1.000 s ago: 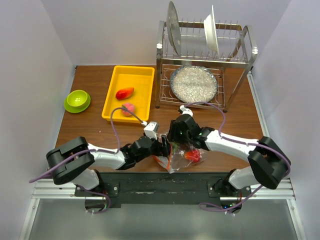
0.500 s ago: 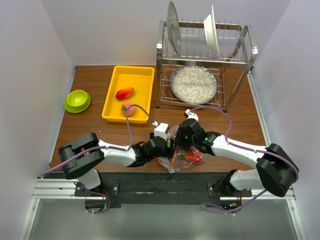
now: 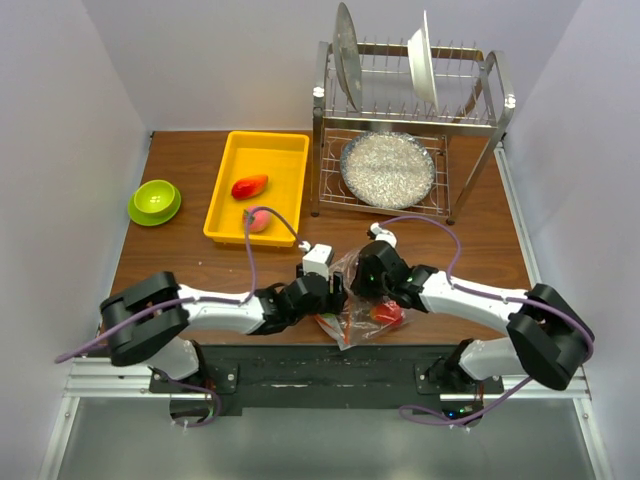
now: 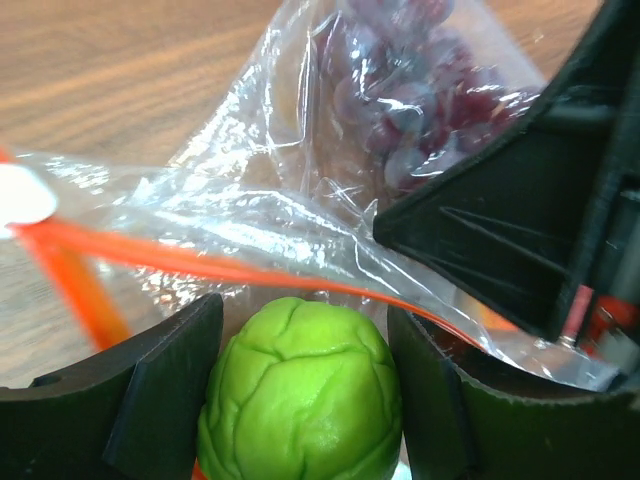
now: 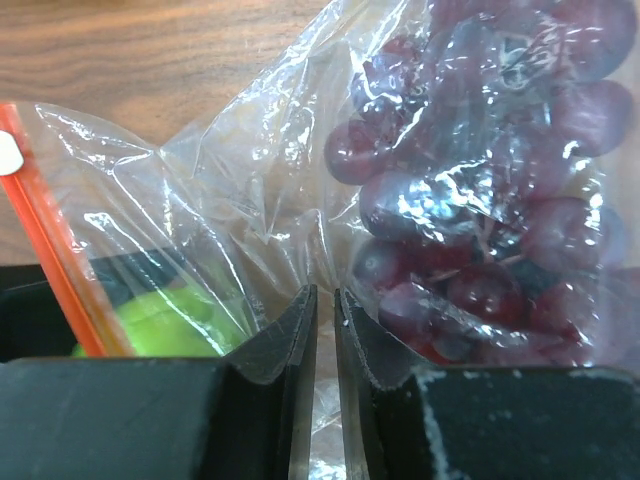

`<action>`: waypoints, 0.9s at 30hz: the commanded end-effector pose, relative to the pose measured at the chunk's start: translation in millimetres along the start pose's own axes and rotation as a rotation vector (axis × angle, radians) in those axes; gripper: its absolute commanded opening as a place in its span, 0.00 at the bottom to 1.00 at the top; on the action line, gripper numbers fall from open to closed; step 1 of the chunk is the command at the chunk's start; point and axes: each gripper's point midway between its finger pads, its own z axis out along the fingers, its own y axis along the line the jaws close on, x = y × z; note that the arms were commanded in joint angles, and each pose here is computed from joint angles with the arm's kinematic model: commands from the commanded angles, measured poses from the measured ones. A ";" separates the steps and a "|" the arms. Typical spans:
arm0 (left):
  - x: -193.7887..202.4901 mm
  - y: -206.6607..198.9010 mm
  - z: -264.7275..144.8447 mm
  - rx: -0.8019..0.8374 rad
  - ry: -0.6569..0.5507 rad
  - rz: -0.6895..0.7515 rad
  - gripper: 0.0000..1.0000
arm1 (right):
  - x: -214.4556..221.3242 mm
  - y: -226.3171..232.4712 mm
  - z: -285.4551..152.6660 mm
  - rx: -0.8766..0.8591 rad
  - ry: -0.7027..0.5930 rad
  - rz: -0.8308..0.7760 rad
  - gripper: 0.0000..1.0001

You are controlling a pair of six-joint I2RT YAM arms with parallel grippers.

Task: Open the zip-top bag and remove the fake food

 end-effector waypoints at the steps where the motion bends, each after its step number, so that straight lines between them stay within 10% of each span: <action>1: -20.3 2.5 -16.7 0.012 -0.085 -0.048 0.37 | -6.6 -4.5 -5.6 0.021 -0.039 -0.003 0.17; 27: -71.4 25.1 -99.0 -0.004 -0.006 -0.141 0.30 | -10.9 0.5 -15.4 -0.012 -0.050 -0.022 0.17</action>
